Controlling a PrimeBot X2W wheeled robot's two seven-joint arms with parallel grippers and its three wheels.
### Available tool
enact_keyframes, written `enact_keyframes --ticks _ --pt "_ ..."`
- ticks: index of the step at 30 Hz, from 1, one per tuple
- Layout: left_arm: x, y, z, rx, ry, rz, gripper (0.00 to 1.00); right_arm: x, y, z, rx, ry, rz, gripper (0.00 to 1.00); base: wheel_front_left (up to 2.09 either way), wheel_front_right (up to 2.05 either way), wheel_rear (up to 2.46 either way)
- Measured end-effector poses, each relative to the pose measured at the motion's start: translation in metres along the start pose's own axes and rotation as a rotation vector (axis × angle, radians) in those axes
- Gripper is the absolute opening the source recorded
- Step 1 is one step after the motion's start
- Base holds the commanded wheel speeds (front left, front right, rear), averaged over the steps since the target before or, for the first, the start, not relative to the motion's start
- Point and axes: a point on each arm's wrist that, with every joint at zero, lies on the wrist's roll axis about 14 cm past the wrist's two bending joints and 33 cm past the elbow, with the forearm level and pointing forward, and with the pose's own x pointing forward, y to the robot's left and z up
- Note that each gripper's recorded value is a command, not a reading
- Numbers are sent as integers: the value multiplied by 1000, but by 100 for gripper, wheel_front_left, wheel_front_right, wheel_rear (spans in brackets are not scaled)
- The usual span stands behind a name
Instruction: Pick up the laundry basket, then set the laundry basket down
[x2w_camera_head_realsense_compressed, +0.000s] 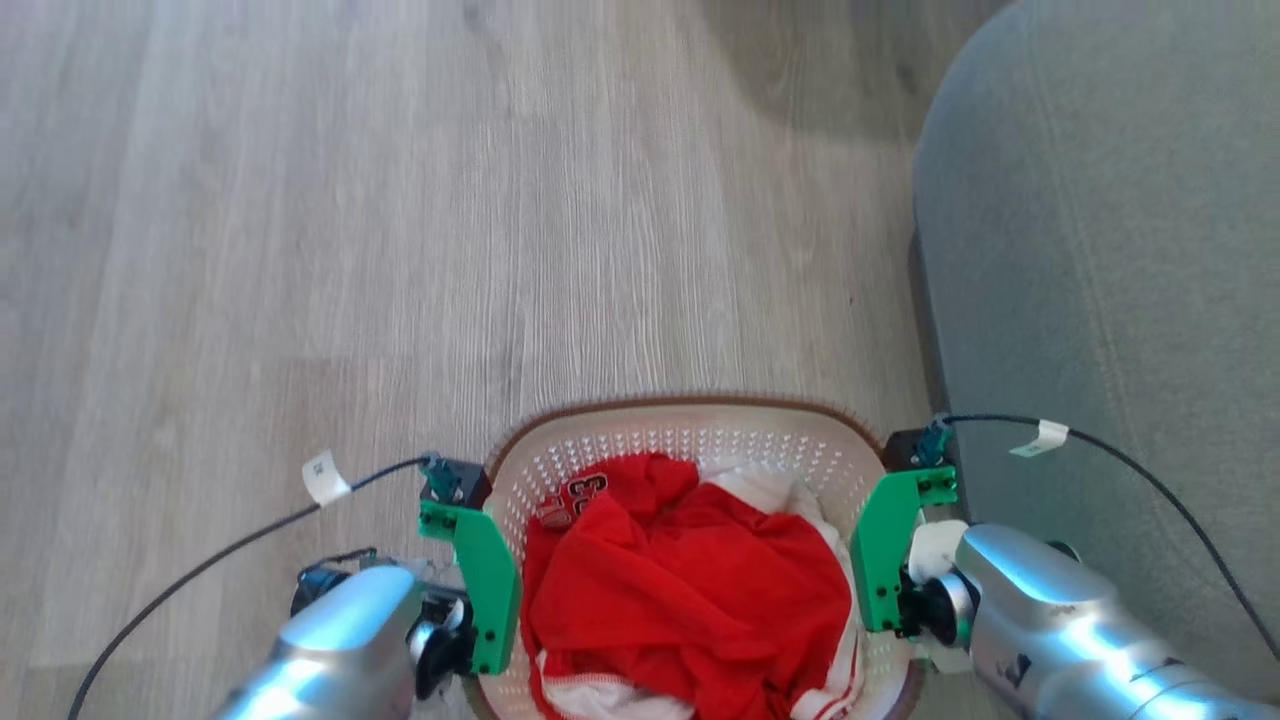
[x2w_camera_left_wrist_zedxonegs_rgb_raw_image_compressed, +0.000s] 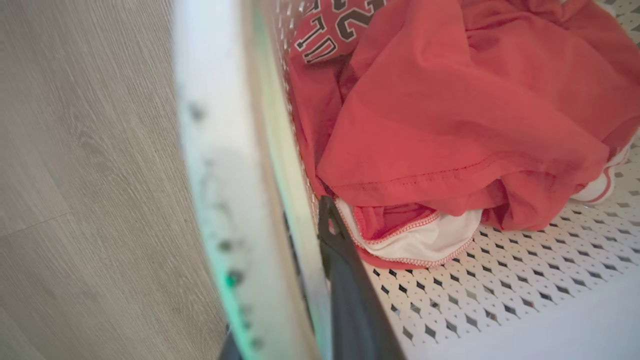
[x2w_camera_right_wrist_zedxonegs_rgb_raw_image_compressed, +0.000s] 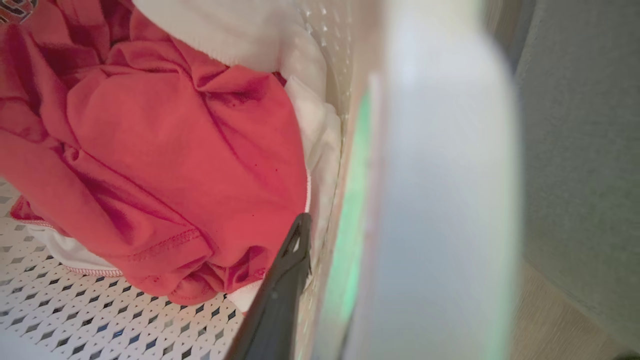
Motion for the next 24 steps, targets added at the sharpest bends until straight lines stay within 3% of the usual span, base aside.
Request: enact_keyframes --ticks 11,24 --pt "-26 0 1 11 -72 19 0 -22 20 9 -40 -58 6 0 0 0 0" --pt "-33 -2 -17 -7 -58 16 0 -23 30 -8 -35 -36 23 0 0 0 0"
